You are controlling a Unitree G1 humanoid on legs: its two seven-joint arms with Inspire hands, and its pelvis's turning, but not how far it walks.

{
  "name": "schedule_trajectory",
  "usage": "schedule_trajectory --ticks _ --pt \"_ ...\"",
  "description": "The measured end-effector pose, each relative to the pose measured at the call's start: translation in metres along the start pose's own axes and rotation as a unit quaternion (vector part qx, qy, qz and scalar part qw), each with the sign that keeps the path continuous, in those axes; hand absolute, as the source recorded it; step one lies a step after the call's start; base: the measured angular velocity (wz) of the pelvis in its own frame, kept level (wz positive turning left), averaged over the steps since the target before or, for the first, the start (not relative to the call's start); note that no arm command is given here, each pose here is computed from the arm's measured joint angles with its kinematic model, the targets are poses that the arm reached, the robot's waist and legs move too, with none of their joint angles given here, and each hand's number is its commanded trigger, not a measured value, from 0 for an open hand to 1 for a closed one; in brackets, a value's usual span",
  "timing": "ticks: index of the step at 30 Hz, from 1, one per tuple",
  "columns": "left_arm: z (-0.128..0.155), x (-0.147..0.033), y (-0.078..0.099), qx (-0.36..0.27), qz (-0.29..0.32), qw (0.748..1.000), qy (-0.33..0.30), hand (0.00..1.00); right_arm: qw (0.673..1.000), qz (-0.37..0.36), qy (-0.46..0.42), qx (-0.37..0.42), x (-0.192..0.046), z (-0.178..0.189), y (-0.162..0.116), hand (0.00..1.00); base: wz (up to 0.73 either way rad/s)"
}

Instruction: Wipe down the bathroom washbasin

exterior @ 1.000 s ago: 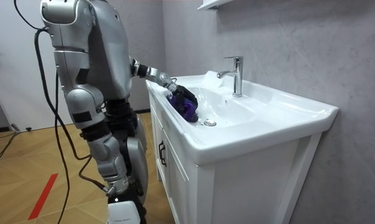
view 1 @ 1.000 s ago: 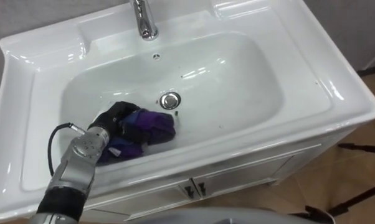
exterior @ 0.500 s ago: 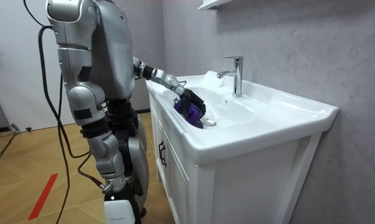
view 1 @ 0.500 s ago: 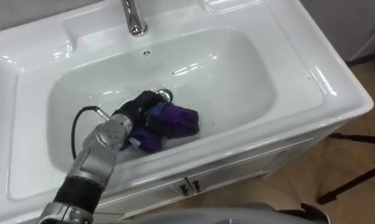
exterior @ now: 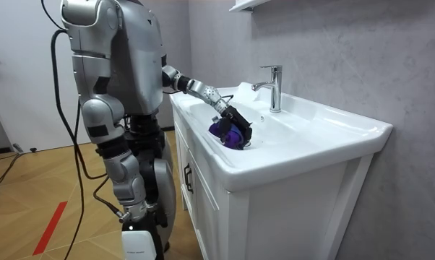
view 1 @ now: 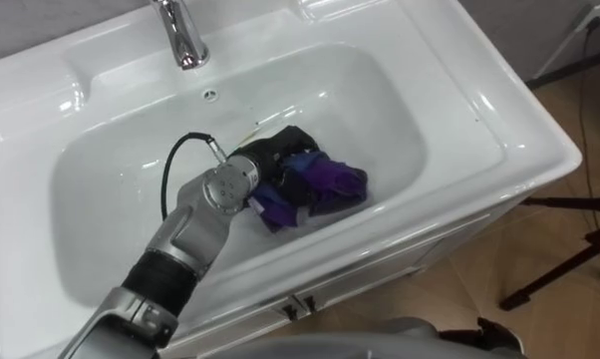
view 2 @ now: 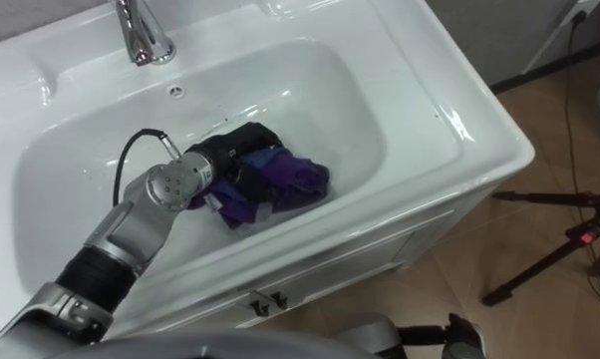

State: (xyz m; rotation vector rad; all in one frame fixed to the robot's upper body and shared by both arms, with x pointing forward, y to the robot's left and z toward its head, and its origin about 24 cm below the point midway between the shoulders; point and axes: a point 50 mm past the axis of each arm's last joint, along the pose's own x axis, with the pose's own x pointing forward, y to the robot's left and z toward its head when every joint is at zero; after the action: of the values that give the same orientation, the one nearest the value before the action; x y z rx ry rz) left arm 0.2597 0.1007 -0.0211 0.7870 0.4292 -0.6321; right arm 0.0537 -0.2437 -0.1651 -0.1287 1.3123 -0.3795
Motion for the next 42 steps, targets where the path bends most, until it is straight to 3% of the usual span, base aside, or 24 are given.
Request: schedule_trajectory --ticks 9,15,20,26,32,42 --pt "0.005 0.004 0.005 0.018 -0.003 1.0 0.0 1.0 1.0 -0.005 0.003 -0.003 0.0 -0.002 -0.001 0.0 0.0" --pt "-0.003 0.006 0.005 0.026 0.008 1.0 0.014 1.0 0.996 -0.031 0.052 -0.072 -0.001 -0.024 -0.016 0.0 -0.06" --pt "-0.033 0.005 0.004 -0.008 0.043 0.998 0.053 1.0 0.986 -0.036 0.094 -0.137 -0.006 -0.05 -0.021 0.0 -0.24" --pt "-0.068 -0.002 -0.001 -0.046 0.099 0.989 0.097 1.0 0.984 -0.035 0.112 -0.135 -0.008 -0.058 -0.018 0.0 -0.22" --pt "-0.118 -0.019 -0.004 -0.079 0.154 0.966 0.191 1.0 0.99 -0.061 0.089 -0.093 -0.006 -0.046 -0.025 0.0 -0.01" --pt "-0.157 -0.044 0.007 -0.11 0.203 0.936 0.264 1.0 0.987 -0.072 0.116 -0.083 -0.008 -0.057 -0.034 0.0 0.0"
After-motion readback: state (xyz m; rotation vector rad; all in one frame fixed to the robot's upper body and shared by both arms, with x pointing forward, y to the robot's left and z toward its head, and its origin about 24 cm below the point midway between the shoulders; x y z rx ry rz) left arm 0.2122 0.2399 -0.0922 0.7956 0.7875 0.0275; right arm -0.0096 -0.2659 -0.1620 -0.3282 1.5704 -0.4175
